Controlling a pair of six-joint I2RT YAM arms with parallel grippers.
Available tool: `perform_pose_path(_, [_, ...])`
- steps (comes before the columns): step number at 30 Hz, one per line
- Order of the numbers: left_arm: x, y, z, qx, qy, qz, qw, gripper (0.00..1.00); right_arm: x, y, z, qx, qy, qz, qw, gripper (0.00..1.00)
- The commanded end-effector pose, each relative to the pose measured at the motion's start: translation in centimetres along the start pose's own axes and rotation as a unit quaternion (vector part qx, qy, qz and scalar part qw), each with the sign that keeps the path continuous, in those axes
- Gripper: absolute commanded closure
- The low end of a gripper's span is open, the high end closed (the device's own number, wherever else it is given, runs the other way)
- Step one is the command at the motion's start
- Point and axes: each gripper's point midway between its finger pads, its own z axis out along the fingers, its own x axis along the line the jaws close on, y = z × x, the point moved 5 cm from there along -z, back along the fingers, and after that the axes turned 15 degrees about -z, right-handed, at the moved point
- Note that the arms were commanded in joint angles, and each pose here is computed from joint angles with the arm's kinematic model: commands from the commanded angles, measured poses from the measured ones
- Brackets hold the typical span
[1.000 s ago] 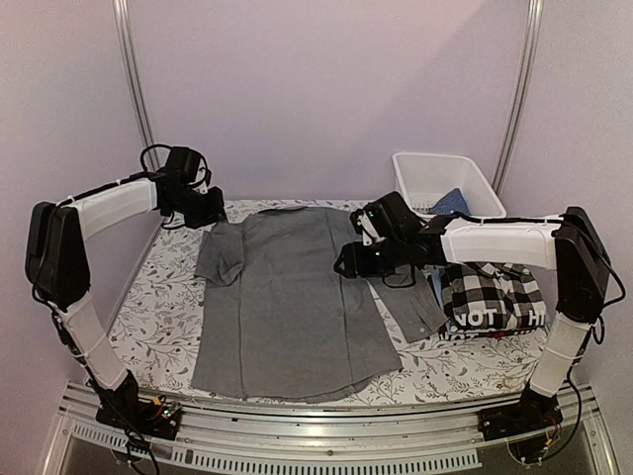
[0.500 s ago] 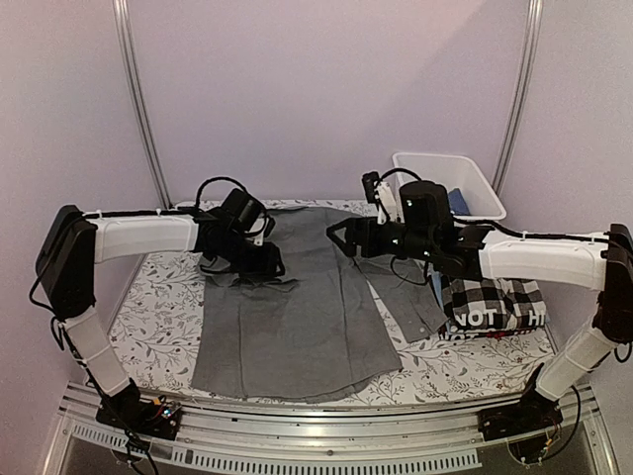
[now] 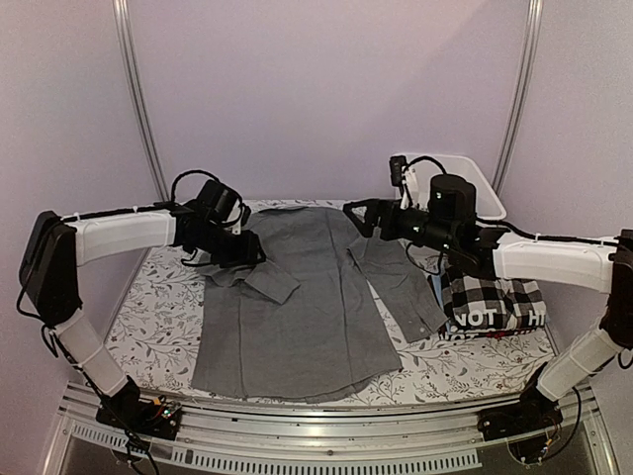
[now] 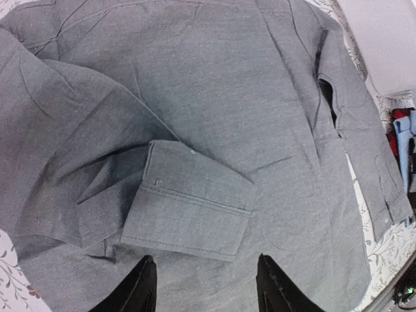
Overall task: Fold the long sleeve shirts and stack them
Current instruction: Pick up the sleeve from the center of the board.
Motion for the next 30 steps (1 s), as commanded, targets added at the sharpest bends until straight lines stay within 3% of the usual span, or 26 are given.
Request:
perform_pose_path(1, [1.8, -0.2, 1.0, 0.041, -0.021, -0.023, 0.999, 0.48, 1.2, -0.6, -1.2, -0.012, 0.052, 0.013, 0.998, 0.01])
perform_pose_path(6, [1.8, 0.6, 2.3, 0.065, -0.044, -0.025, 0.997, 0.48, 1.5, -1.6, -1.0, 0.012, 0.067, 0.028, 0.997, 0.04])
perform_pose_path(10, [3.0, 1.0, 3.9, 0.08, -0.014, -0.044, 0.996, 0.49, 2.0, -2.3, -0.8, 0.031, 0.092, 0.044, 0.994, 0.09])
perform_pose_path(17, [4.0, 1.0, 5.7, 0.089, 0.002, -0.06, 0.994, 0.5, 2.1, -5.5, 0.2, 0.084, 0.11, 0.085, 0.987, 0.23])
perform_pose_path(23, [4.1, -0.2, 6.7, 0.116, -0.017, -0.068, 0.991, 0.5, 2.4, -7.4, 0.6, 0.106, 0.095, 0.105, 0.984, 0.24])
perform_pose_path(26, [4.0, -0.7, 6.7, 0.126, -0.025, -0.071, 0.989, 0.56, 3.0, -7.9, 0.9, 0.11, 0.089, 0.099, 0.985, 0.24])
perform_pose_path(30, [4.8, -0.3, 5.8, 0.1, 0.013, -0.064, 0.993, 0.55, 3.3, -8.6, 1.1, 0.119, 0.088, 0.099, 0.984, 0.24])
